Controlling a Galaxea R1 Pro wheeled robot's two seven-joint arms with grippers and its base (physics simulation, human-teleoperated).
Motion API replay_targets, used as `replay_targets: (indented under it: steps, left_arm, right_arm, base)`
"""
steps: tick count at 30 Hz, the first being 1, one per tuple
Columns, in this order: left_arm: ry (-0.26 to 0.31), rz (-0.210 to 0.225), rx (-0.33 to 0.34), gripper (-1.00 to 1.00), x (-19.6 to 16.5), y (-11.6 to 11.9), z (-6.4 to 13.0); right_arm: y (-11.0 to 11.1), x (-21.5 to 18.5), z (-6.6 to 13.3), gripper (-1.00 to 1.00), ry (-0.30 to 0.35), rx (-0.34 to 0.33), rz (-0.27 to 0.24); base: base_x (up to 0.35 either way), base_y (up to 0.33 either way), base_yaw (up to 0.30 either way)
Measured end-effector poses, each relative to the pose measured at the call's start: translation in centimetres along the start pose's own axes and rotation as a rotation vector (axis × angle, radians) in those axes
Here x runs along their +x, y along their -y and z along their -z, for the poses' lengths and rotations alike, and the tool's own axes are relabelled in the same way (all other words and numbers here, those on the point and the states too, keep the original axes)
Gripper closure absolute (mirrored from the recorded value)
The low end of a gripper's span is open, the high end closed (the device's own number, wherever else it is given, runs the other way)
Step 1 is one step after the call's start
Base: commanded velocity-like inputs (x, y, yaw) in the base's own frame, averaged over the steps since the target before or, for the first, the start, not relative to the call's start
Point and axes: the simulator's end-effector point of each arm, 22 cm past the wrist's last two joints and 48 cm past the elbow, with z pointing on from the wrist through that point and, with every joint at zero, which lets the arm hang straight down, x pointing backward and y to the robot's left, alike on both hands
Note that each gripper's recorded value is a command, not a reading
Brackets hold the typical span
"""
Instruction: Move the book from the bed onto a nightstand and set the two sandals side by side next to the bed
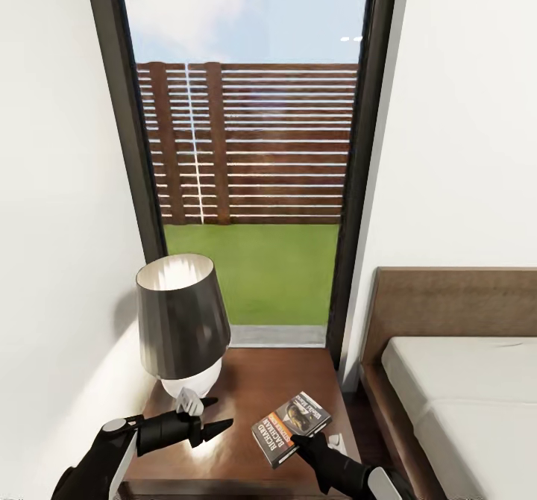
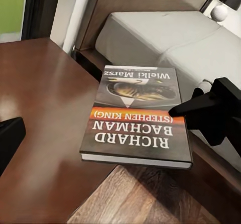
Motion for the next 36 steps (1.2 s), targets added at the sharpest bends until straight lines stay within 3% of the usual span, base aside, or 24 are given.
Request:
replay_targets:
  steps: [9, 36]
  left_arm:
    - [0.0, 0.0, 0.0, -1.0, 1.7, -0.6, -0.4]
    - [0.001, -0.001, 0.0, -1.0, 1.7, -0.5, -0.4]
  right_arm:
    - [1.8, 0.0, -0.6, 1.0, 0.0, 0.001, 0.001]
    - [1.7, 0.0, -0.6, 1.0, 0.001, -0.001, -0.001]
  base:
    - [0.0, 0.0, 0.0]
    - [0.1, 0.0, 0.0]
